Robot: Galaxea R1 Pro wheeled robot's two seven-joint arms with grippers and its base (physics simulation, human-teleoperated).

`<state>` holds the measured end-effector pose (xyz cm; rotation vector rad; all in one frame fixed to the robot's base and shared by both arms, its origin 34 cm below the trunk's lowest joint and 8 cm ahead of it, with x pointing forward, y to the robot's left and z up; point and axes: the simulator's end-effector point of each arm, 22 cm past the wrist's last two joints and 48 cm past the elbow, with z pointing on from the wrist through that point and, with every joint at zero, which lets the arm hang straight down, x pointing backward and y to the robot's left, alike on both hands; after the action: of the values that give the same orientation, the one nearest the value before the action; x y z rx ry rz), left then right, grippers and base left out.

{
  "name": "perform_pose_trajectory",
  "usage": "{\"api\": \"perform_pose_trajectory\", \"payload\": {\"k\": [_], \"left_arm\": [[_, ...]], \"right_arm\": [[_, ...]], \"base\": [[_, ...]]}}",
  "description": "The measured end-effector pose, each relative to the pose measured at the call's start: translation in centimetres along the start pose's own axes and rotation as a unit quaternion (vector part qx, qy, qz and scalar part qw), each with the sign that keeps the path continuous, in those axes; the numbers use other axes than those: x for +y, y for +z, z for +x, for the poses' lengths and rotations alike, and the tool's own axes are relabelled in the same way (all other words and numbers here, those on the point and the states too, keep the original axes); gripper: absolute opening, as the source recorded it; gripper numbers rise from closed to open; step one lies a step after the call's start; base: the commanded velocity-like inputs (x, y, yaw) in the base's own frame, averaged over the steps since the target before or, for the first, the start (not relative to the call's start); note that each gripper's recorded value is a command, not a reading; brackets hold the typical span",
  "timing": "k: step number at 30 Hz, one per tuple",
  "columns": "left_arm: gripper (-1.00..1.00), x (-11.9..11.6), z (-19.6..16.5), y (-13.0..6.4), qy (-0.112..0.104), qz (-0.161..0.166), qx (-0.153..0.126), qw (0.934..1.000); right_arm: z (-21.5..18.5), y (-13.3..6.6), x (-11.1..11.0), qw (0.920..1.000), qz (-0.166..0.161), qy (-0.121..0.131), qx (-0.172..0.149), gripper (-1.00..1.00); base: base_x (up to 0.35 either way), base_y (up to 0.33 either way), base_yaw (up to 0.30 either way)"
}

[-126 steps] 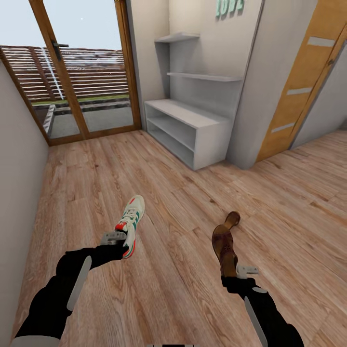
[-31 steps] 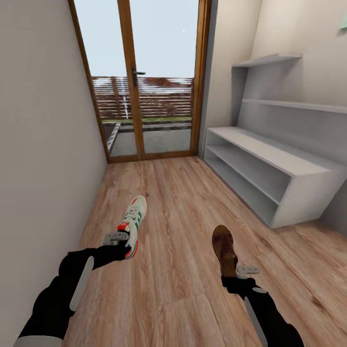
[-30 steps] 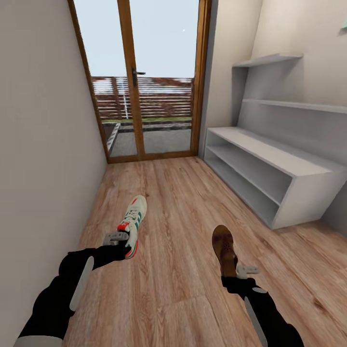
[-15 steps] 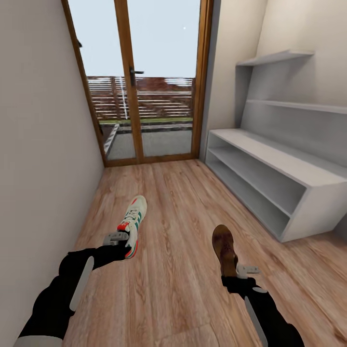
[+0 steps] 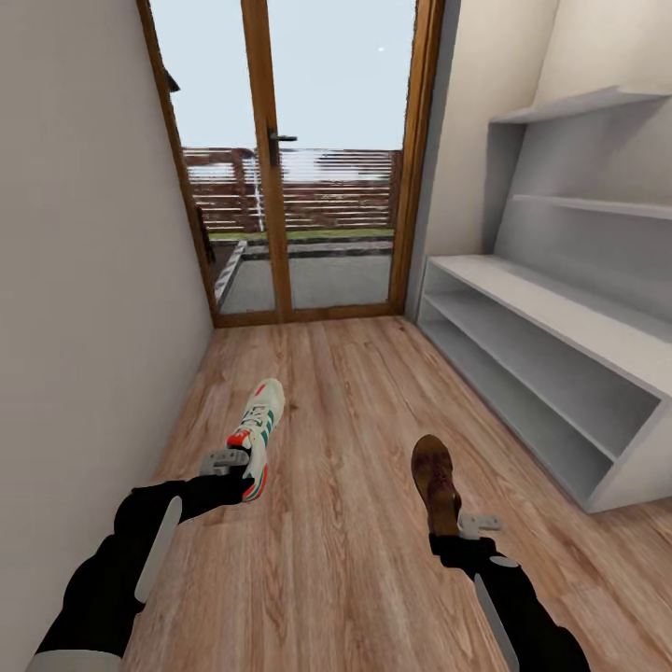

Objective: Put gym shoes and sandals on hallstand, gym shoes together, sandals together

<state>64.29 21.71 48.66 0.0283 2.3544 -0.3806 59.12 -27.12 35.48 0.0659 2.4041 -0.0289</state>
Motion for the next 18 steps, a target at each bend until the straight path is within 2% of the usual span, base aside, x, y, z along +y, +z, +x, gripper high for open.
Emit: {"api": "perform_pose_trajectory", "payload": {"k": [18], "left_arm": [[-1.00, 0.11, 0.65, 0.34, -0.002, 0.000, 0.008, 1.0000]], "right_arm": [[-0.02, 0.00, -0.03, 1.0000, 0.000, 0.001, 0.000, -1.00]], "base": [[0.347, 0.000, 0.008]]}}
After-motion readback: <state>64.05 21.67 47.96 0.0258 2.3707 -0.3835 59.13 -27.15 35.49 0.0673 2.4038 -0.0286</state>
